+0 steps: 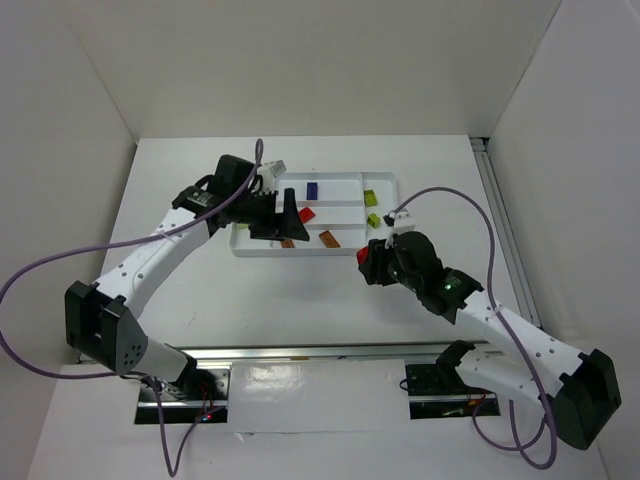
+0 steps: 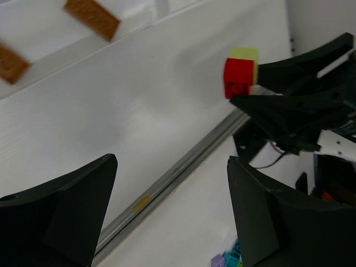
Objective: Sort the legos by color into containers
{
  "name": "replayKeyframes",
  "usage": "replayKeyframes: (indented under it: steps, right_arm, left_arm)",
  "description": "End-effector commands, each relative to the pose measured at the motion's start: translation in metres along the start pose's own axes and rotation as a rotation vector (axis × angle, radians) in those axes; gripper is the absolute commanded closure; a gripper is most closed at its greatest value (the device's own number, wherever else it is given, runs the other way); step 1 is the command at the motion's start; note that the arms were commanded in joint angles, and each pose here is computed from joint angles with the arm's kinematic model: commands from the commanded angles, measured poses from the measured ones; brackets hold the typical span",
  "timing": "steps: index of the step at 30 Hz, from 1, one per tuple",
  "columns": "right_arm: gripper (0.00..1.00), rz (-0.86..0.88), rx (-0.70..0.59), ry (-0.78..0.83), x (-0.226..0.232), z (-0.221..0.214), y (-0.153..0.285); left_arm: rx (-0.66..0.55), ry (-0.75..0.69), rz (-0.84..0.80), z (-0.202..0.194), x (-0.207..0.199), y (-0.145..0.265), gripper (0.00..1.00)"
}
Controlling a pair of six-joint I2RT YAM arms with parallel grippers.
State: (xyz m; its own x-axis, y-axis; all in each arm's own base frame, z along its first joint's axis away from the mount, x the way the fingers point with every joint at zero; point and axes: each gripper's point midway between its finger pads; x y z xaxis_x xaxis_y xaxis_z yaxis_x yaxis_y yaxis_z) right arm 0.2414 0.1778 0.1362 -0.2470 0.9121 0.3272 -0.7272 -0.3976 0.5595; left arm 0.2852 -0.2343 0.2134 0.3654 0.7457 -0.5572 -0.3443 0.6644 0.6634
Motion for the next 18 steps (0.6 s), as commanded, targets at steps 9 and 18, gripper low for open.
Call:
replayKeyframes:
  steps: [9,18]
  right_arm:
    - [0.67,0.292,-0.071,0.088,0.072,0.035,0.022]
    - [0.67,0.317,-0.077,0.078,0.078,0.039,0.024]
  left_arm:
    - [-0.039,-0.181,-0.471,0.004,-0.091,-0.008,0.06]
    - [0.055,-0.173,-0.524,-0.006,-0.094,-0.043,0.06]
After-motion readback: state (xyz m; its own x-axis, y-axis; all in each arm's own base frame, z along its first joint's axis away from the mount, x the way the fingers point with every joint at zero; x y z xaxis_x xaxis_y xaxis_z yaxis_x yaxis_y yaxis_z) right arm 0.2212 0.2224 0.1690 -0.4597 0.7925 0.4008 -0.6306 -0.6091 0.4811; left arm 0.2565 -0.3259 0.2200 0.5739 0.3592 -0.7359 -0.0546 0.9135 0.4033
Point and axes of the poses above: each gripper's point midway between its finger pads, its own y axis back along the fingers, its own x axis along the line the jaws close on, z = x × y, and after that the axes turned 4 degrees about -y, right-handed
